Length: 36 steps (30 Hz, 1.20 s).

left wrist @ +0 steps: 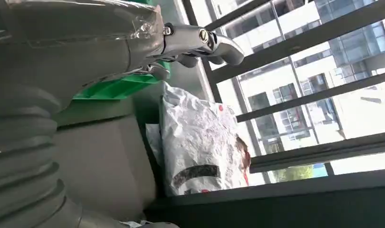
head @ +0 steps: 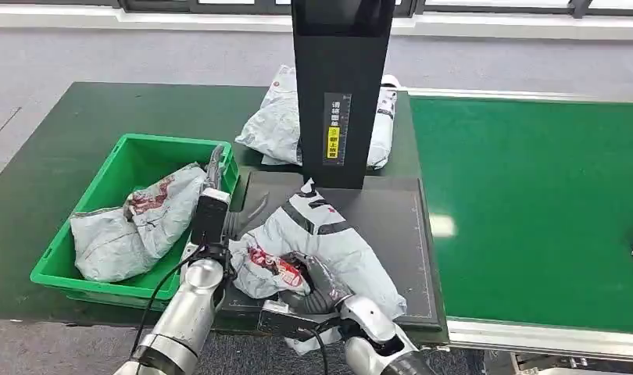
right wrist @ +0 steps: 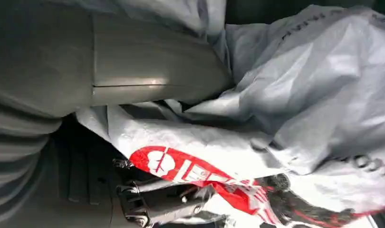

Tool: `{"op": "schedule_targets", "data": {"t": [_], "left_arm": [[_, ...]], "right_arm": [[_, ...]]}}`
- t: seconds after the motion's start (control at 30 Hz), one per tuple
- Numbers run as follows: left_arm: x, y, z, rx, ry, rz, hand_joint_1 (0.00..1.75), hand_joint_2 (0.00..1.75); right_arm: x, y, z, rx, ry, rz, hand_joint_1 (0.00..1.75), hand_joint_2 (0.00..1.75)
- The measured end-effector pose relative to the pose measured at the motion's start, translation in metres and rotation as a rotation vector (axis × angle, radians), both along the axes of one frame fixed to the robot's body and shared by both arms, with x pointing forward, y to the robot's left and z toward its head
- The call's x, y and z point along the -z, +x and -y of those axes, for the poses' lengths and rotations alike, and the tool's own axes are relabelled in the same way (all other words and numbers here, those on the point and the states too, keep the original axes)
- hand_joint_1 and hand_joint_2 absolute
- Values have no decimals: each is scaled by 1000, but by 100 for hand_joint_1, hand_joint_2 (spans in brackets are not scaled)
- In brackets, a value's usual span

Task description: Moved the parcel from conveyor to table for the left to box.

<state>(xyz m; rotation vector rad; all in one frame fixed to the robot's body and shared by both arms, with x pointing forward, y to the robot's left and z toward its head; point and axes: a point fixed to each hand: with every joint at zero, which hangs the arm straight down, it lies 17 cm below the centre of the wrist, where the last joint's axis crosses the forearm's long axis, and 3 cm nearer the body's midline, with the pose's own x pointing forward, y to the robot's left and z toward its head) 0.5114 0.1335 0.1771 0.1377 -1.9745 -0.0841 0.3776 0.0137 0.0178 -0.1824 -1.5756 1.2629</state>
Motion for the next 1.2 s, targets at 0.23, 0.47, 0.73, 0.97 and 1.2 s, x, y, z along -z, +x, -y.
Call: {"op": "schedule_targets", "data": {"t": [0.23,0.47,0.73,0.97,1.2], "left_arm": [[-1,0,3,7,2,2,0,175],[-2,-1,1,-5,-6,13,0,175],[-4,-7,-16,-61,-21,38,0,175],[34,-10,26,146,105,-95,0,175],[75,-23,79,358,285,-180,0,175]], "right_arm": [[7,-1,2,-8,-20,-7,7,175],[16,1,8,22,-67,-19,0,175],[-18,17,39,182,58,136,0,175],[-145,25,133,467,619,463,0,175],[-165,21,208,657,729,561,0,175]]}}
